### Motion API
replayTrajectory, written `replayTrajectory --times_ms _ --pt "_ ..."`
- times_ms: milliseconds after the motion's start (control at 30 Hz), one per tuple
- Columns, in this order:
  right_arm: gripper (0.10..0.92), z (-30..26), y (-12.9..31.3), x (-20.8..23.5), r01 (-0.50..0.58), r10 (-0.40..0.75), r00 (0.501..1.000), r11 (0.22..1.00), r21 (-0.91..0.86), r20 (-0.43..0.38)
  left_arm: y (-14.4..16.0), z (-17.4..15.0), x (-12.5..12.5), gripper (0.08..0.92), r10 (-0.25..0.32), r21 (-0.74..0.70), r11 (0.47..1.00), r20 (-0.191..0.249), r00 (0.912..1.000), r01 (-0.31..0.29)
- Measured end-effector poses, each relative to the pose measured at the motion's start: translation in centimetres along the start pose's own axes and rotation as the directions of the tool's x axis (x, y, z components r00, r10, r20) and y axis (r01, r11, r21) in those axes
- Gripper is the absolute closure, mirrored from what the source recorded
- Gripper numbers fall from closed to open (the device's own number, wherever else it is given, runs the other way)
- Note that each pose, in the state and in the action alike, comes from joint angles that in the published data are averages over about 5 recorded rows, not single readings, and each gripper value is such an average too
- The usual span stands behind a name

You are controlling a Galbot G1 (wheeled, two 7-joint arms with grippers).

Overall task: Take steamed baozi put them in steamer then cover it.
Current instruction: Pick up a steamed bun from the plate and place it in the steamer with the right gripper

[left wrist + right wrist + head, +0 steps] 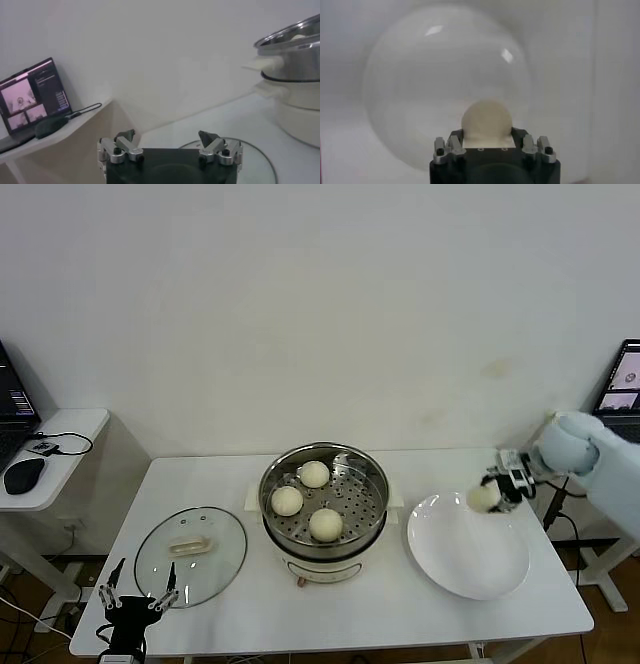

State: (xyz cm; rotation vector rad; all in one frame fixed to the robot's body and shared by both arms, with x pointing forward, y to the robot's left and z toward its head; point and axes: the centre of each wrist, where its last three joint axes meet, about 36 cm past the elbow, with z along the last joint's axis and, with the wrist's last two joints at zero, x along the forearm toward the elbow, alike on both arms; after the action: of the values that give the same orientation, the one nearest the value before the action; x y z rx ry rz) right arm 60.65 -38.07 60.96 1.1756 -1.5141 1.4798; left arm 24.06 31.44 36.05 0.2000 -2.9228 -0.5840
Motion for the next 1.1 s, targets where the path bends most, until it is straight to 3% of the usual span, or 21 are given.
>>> replayTrajectory --times_ms 267,533,1100 --pt "0.403 -8.3 -3.8 4.5 -0.045 0.040 0.994 0.998 0.044 0.102 0.1 -0.2 -0.2 0.177 -0.002 0.003 1.000 0.006 1.0000 0.002" --pt "0.397 -16.7 -5.3 4.9 -0.020 0.011 0.984 0.999 0.044 0.179 0.2 -0.3 -0.3 0.177 -0.009 0.007 1.000 0.007 0.9999 0.009" --pt "0.394 -24.7 -4.5 -2.8 0.072 -0.072 0.990 0.997 0.005 0.117 0.6 0.0 -0.7 0.177 -0.028 0.018 0.999 0.003 0.9996 0.028"
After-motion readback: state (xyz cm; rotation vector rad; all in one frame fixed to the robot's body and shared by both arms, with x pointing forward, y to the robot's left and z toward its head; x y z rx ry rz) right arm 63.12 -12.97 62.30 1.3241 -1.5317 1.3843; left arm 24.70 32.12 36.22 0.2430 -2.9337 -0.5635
